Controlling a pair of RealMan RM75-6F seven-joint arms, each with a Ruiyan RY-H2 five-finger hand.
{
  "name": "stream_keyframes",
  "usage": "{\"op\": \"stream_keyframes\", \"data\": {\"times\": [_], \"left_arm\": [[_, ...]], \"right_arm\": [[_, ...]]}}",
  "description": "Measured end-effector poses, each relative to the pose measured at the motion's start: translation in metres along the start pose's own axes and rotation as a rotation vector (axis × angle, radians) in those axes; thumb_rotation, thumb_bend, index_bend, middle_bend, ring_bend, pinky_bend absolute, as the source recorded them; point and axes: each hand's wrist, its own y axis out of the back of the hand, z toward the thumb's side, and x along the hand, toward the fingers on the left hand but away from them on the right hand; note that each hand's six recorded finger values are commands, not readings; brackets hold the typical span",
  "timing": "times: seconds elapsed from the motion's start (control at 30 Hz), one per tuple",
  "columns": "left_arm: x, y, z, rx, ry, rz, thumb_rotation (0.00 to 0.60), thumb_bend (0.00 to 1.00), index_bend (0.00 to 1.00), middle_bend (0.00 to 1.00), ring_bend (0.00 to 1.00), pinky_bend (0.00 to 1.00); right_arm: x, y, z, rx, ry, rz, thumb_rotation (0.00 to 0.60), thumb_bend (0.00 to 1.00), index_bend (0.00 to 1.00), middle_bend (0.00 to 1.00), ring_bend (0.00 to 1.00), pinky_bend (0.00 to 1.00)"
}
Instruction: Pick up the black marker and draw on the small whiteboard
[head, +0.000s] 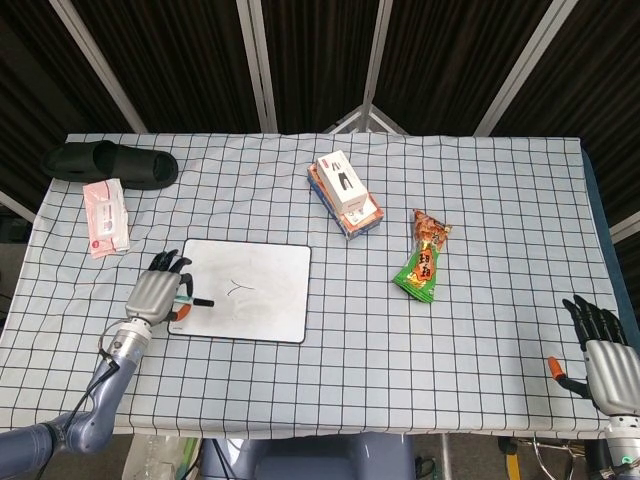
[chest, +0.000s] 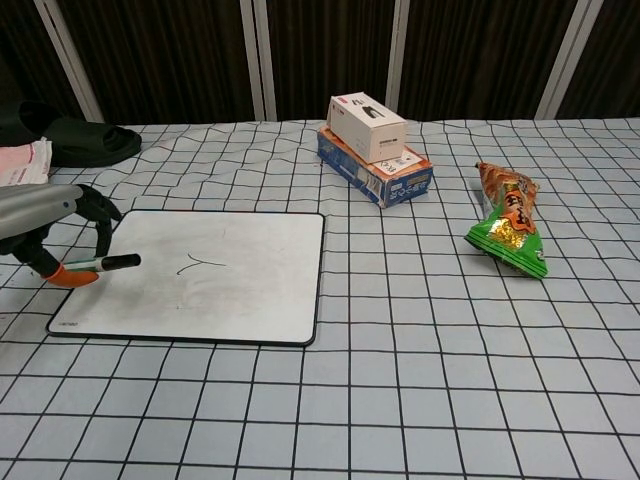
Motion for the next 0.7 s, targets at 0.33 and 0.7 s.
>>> {"op": "stream_keyframes", "data": {"times": [0.33, 0.7], "left_arm": [[-0.005, -0.006, -0.018, 0.06, 0.04, -0.016, 0.6, 0.4, 0.59, 0.1, 0.0, 0.0], [-0.009, -0.004, -0.03, 0.077, 0.065, -0.021, 0.6, 0.3, 0.42, 0.0, 0.0, 0.0]], "right_arm": [[0.0, 0.0, 0.0, -0.001, -0.001, 0.0, 0.6, 0.35, 0.0, 0.0, 0.0, 0.0], [0.001, 0.0, 0.0, 0.001, 0.0, -0.001, 0.6, 0.35, 0.0, 0.0, 0.0, 0.0]]}}
